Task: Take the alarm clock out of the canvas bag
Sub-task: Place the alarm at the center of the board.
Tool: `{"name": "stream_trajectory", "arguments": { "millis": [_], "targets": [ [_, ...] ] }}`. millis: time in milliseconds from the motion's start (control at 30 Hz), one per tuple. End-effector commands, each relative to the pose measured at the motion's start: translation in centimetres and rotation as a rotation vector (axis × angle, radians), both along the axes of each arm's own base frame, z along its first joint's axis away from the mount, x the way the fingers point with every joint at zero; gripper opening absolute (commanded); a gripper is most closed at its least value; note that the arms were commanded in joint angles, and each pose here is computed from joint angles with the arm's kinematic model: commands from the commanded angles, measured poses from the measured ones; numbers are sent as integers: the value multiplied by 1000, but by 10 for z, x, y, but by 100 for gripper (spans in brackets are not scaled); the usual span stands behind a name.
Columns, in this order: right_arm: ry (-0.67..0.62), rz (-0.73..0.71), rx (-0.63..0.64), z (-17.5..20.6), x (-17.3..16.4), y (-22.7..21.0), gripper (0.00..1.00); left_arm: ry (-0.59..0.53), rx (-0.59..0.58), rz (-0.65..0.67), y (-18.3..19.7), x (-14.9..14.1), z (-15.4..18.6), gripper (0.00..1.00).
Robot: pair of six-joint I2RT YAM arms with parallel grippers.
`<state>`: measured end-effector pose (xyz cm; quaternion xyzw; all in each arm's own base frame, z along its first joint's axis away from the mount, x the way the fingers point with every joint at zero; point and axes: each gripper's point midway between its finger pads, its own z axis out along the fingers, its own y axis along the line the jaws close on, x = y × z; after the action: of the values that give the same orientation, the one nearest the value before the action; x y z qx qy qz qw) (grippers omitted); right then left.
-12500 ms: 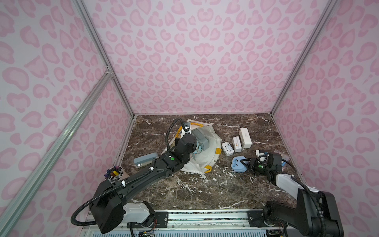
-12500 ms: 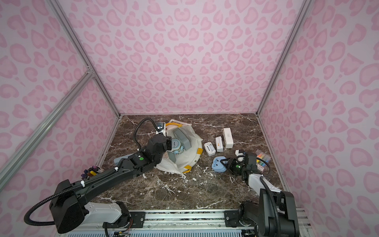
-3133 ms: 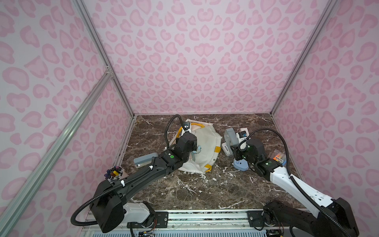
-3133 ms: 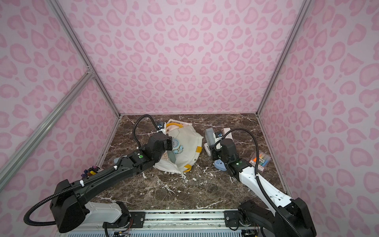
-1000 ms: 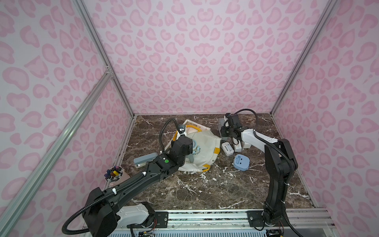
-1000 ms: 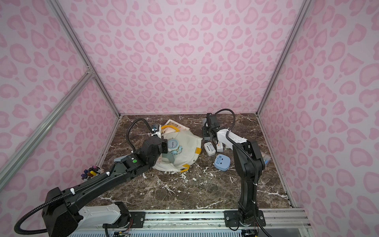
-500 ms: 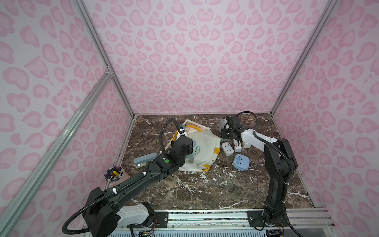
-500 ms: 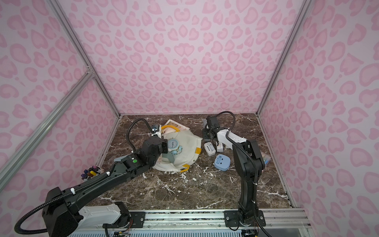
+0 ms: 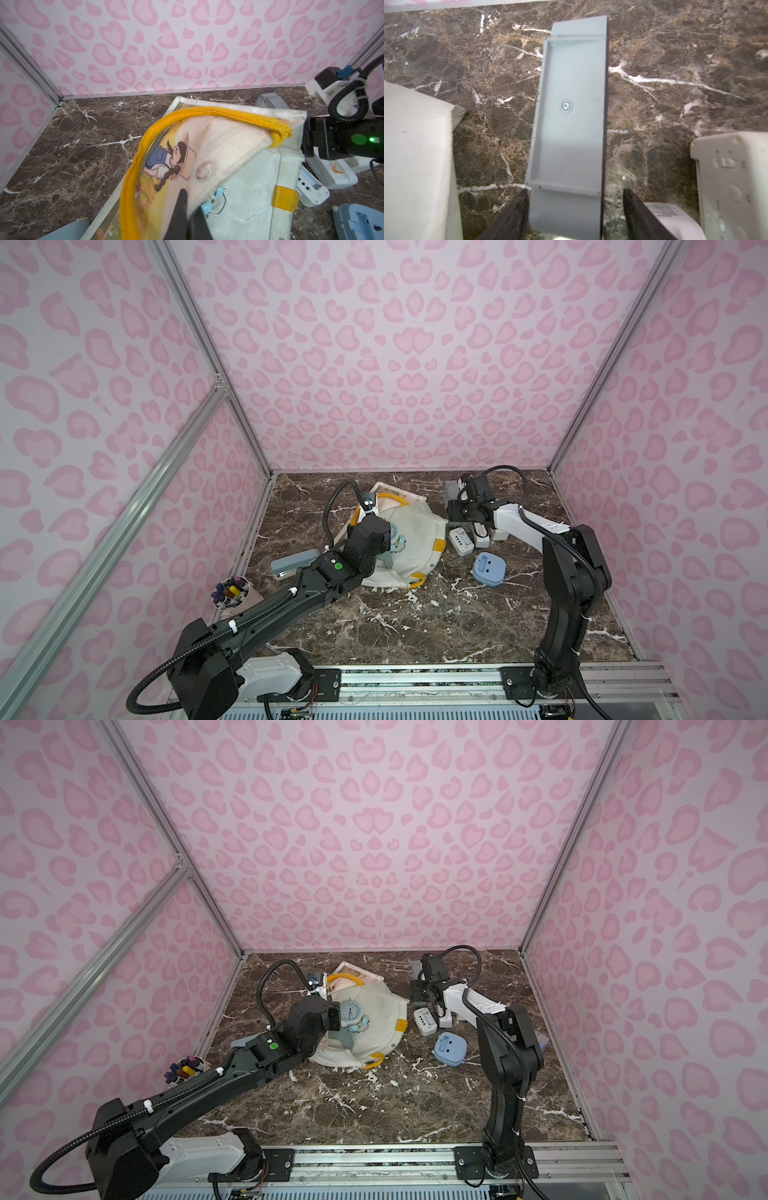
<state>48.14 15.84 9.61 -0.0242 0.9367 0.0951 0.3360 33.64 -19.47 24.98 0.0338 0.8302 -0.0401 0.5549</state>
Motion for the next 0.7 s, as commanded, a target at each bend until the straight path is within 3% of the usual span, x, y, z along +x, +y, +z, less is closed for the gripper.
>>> {"name": "stream_trajectory", "arguments": {
  "millis": [0,667],
  "targets": [
    [-39,14,38,10,1,5,74,10,15,21,5,0,-3,3],
    [-168,-91,249,61,-55,-10,83,0,20,27,3,4,3,3]
  ]
}}
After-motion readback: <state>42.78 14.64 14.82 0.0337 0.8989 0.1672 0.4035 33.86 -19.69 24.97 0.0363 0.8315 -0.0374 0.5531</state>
